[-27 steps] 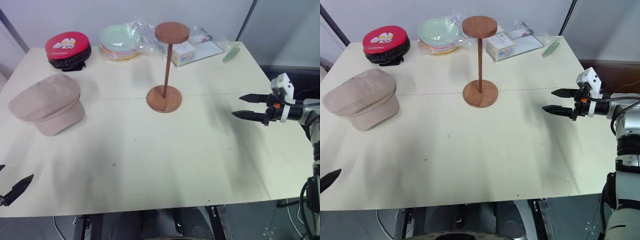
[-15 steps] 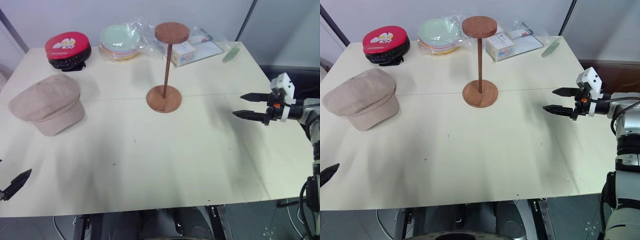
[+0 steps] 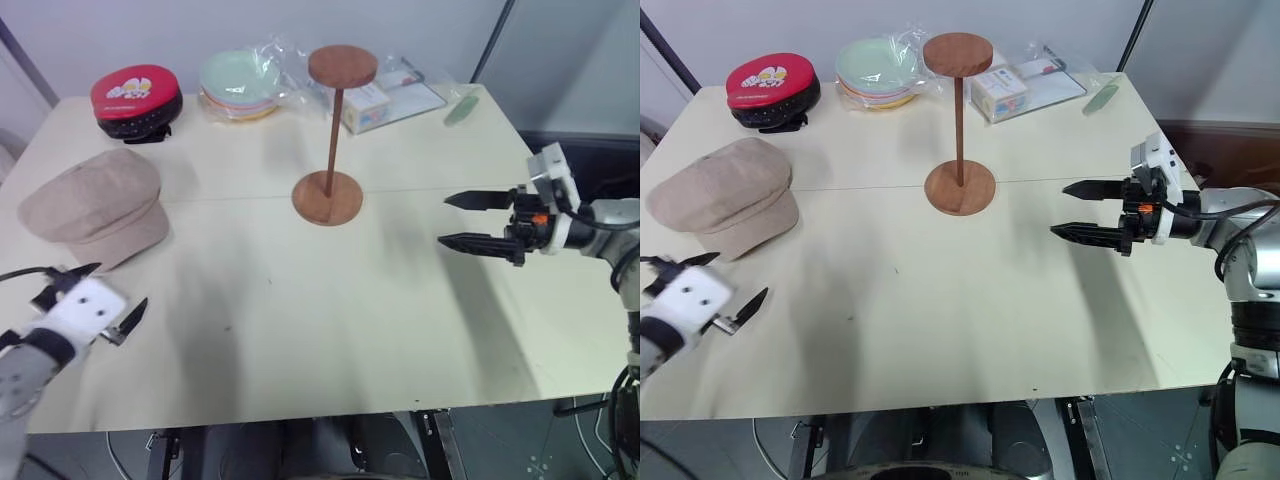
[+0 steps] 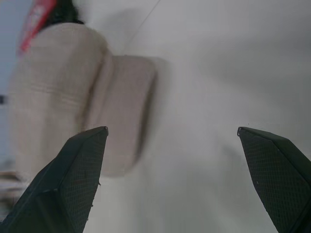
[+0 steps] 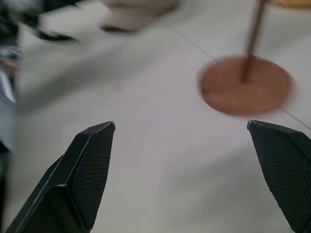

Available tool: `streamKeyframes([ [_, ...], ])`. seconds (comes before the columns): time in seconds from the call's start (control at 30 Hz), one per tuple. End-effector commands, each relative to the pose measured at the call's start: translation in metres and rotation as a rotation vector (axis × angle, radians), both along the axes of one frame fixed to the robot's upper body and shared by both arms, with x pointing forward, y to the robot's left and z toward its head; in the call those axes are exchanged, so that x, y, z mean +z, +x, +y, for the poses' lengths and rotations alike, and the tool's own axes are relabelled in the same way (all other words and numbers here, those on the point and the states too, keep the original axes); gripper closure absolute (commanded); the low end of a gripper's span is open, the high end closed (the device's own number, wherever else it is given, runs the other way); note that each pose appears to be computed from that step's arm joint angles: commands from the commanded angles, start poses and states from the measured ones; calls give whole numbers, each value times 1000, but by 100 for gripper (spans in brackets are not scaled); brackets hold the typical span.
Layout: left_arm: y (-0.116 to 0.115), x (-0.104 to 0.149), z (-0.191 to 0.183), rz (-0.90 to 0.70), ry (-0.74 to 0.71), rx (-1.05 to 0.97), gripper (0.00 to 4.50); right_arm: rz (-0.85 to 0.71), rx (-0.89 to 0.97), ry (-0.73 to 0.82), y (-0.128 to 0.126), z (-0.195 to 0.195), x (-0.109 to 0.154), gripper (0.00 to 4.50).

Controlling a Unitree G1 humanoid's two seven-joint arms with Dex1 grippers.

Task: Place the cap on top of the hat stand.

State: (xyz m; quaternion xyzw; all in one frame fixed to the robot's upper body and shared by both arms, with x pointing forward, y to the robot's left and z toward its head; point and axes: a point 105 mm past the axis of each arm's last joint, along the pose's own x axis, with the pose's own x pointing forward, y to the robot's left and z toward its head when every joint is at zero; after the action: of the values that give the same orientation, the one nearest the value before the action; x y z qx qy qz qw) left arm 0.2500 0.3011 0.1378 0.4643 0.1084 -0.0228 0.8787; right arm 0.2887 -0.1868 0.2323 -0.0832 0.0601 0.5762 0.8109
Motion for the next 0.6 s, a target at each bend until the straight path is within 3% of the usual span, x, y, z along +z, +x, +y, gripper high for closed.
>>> streamKeyframes([
  [0.03,15,-6,2,-57,118,68,2,-35,96,64,-26,23,24,0],
  [0.27,62,-31,9,-104,221,189,2,-36,132,150,-41,42,42,0],
  [0.6,99,-39,24,-143,229,238,2,-48,99,158,-40,46,45,0],
])
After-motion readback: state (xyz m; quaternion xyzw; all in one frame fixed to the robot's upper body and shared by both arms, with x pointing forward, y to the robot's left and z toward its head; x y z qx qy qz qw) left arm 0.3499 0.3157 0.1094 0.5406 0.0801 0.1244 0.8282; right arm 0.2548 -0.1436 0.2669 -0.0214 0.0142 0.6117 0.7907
